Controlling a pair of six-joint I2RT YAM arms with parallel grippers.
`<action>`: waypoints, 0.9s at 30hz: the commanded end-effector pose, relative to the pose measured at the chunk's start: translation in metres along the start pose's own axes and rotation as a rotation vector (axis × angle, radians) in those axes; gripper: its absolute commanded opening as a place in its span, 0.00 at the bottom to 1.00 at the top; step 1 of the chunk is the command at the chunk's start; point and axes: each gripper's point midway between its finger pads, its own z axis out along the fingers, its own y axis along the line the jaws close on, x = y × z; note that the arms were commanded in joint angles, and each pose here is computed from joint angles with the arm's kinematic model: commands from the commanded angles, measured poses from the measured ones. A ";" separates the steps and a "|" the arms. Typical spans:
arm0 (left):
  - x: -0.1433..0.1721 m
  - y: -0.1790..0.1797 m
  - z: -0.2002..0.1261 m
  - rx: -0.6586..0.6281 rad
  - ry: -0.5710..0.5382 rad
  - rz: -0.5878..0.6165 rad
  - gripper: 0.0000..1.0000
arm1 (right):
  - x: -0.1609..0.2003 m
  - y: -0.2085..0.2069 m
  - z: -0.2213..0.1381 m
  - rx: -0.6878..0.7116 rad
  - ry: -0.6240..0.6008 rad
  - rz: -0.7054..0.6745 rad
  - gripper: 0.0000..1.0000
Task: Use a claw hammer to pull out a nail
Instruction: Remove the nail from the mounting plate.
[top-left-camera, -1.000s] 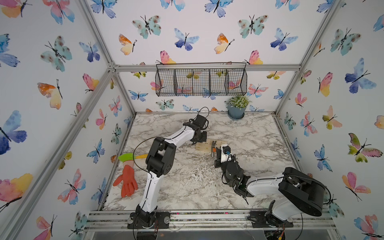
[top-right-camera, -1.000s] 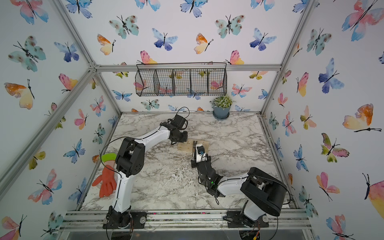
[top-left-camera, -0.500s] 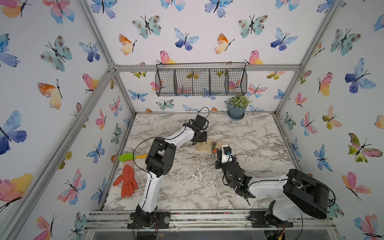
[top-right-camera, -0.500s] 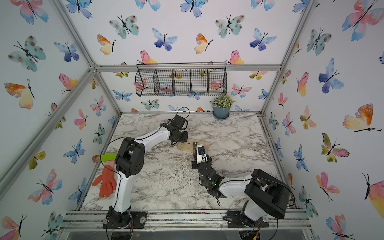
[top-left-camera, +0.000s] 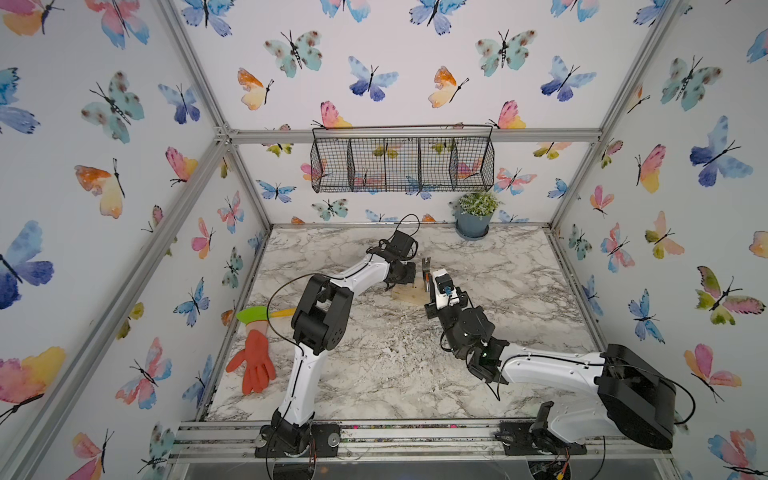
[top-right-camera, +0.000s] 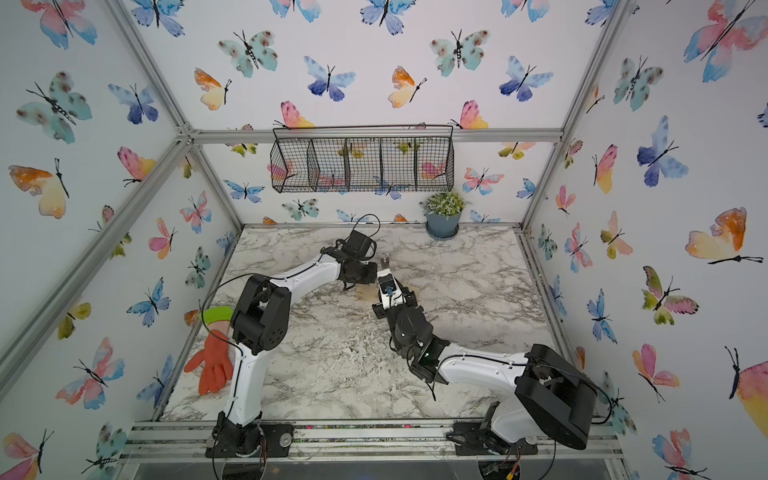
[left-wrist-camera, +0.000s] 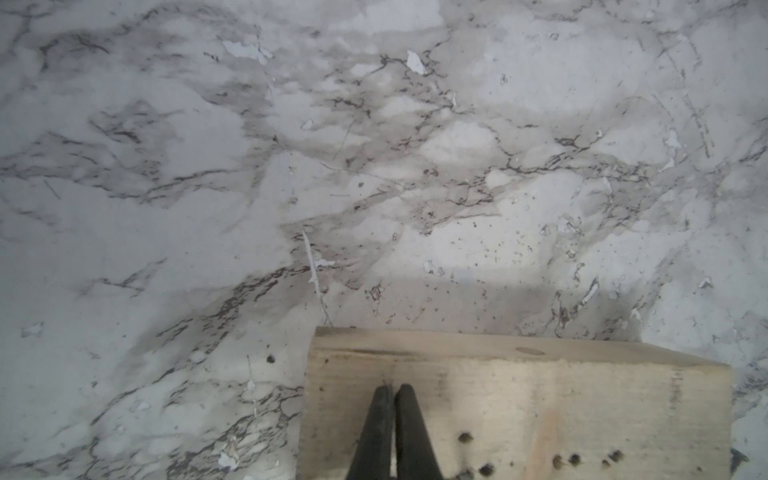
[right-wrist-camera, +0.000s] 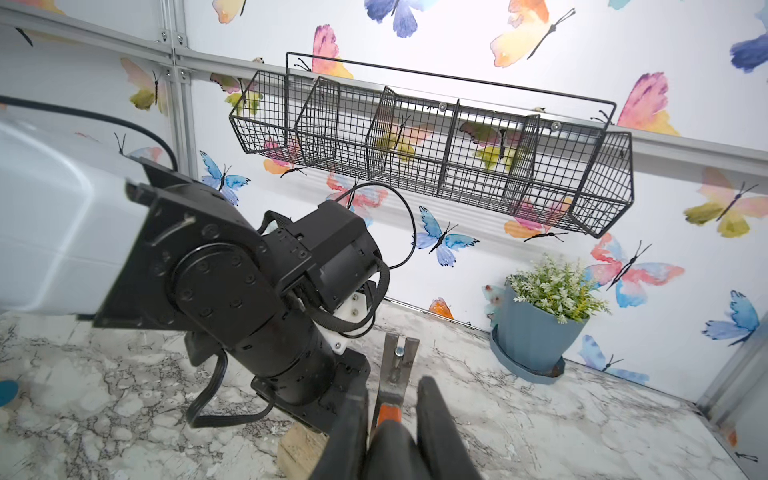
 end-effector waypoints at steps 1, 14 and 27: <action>0.182 0.061 0.065 -0.181 0.553 -0.017 0.08 | -0.028 -0.014 -0.007 0.011 -0.069 0.073 0.03; 0.071 0.019 -0.002 -0.086 0.252 0.003 0.34 | -0.030 -0.028 -0.035 -0.103 0.079 0.180 0.03; -0.007 0.019 -0.096 -0.054 -0.017 -0.014 0.49 | -0.043 -0.040 -0.053 -0.157 0.122 0.264 0.03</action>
